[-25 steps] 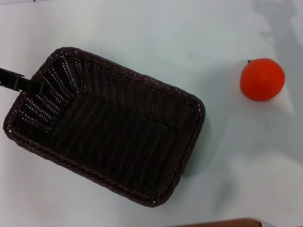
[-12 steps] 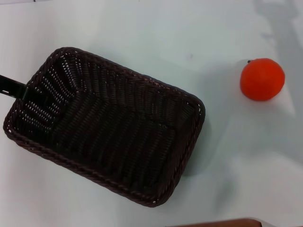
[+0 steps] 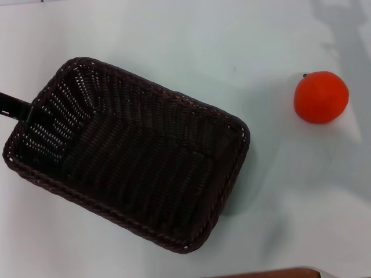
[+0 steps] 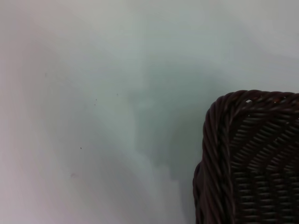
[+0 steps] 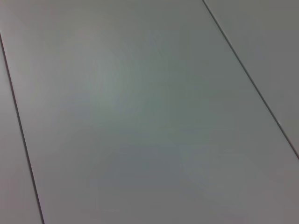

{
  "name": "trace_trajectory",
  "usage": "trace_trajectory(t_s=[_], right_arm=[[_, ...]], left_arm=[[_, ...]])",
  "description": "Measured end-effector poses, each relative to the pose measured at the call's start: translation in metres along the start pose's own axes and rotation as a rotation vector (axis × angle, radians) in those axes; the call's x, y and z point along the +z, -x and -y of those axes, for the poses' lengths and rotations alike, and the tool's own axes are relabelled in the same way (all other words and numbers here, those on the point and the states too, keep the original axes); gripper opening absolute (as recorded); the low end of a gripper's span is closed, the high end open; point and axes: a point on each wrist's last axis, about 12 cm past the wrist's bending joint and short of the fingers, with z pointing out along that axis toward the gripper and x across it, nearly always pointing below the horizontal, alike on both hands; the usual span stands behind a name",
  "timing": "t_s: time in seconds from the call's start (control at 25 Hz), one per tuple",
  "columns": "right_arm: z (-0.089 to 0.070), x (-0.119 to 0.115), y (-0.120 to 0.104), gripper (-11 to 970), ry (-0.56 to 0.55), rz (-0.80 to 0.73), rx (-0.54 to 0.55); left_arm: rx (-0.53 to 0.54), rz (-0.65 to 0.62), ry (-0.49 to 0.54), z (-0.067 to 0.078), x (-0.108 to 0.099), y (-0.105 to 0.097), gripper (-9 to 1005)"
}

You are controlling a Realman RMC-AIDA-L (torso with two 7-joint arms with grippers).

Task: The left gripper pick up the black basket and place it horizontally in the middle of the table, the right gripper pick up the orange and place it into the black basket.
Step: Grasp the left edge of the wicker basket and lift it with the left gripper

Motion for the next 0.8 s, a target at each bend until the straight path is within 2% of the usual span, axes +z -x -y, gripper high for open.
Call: trace_trajectory(t_s=[0.16, 0.36, 0.44, 0.6, 0.8], right_arm=[[0.0, 0.0, 0.0, 713, 0.001, 0.001, 0.001], [0.0, -0.001, 0.001, 713, 0.003, 0.004, 0.002], [0.0, -0.001, 0.001, 713, 0.004, 0.004, 0.002], [-0.001, -0.001, 0.001, 714, 0.006, 0.004, 0.002], [-0.002, -0.001, 0.0, 713, 0.015, -0.001, 0.001]], left_arm=[[-0.007, 0.012, 0.0, 0.0, -0.001, 0.0, 362], [-0.018, 0.045, 0.001, 0.0, -0.007, 0.001, 179], [-0.045, 0.09, -0.024, -0.001, -0.013, 0.0, 179], [-0.147, 0.214, -0.135, -0.01, -0.034, -0.009, 179], [-0.341, 0.35, -0.201, -0.028, -0.053, -0.029, 179]])
